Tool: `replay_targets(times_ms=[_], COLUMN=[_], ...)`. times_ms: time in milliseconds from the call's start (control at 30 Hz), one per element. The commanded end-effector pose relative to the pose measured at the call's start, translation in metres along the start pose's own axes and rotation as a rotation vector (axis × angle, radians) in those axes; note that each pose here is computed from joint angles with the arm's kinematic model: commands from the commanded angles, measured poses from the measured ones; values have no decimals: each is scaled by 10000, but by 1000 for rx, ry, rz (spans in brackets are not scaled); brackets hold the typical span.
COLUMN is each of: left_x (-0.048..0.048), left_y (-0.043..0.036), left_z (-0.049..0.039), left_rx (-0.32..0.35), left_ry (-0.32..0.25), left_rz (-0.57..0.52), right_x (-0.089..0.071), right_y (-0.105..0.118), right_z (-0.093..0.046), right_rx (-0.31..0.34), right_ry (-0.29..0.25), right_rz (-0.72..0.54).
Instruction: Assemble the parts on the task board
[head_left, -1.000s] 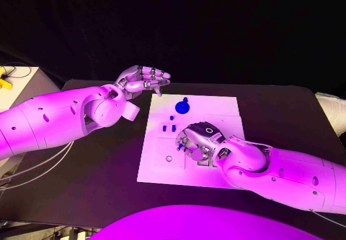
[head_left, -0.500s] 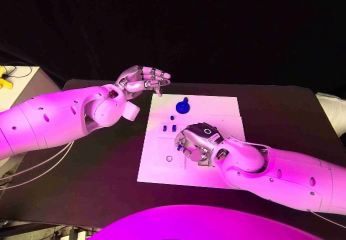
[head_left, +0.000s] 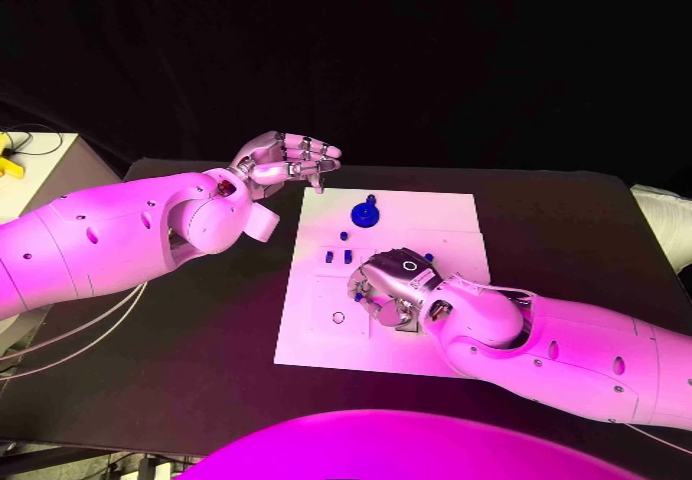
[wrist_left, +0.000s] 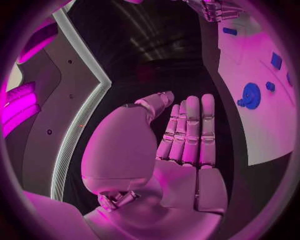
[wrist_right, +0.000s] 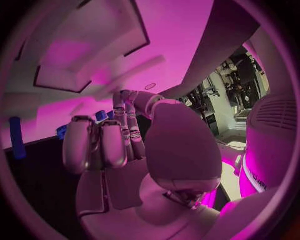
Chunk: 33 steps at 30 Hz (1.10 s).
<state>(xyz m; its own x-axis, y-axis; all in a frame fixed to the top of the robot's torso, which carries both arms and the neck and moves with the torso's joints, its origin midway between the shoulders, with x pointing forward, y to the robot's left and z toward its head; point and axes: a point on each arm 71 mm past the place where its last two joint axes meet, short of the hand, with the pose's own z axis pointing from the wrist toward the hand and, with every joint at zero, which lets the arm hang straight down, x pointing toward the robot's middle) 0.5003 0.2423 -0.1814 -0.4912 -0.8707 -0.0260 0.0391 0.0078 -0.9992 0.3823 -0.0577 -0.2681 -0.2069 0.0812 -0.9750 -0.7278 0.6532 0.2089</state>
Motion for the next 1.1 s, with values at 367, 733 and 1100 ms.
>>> replay_targets(times_ms=[367, 733, 1100], left_x=[21, 17, 12], left_y=[-9, -8, -5], left_z=[7, 4, 3], left_rx=[3, 1, -2], left_ry=[16, 15, 16], left_rz=[-13, -12, -13], right_x=[70, 17, -105], right_y=[15, -33, -64], right_z=[-24, -62, -177], right_rx=[-18, -9, 14], right_ry=[54, -17, -100], right_rz=[-33, -3, 22])
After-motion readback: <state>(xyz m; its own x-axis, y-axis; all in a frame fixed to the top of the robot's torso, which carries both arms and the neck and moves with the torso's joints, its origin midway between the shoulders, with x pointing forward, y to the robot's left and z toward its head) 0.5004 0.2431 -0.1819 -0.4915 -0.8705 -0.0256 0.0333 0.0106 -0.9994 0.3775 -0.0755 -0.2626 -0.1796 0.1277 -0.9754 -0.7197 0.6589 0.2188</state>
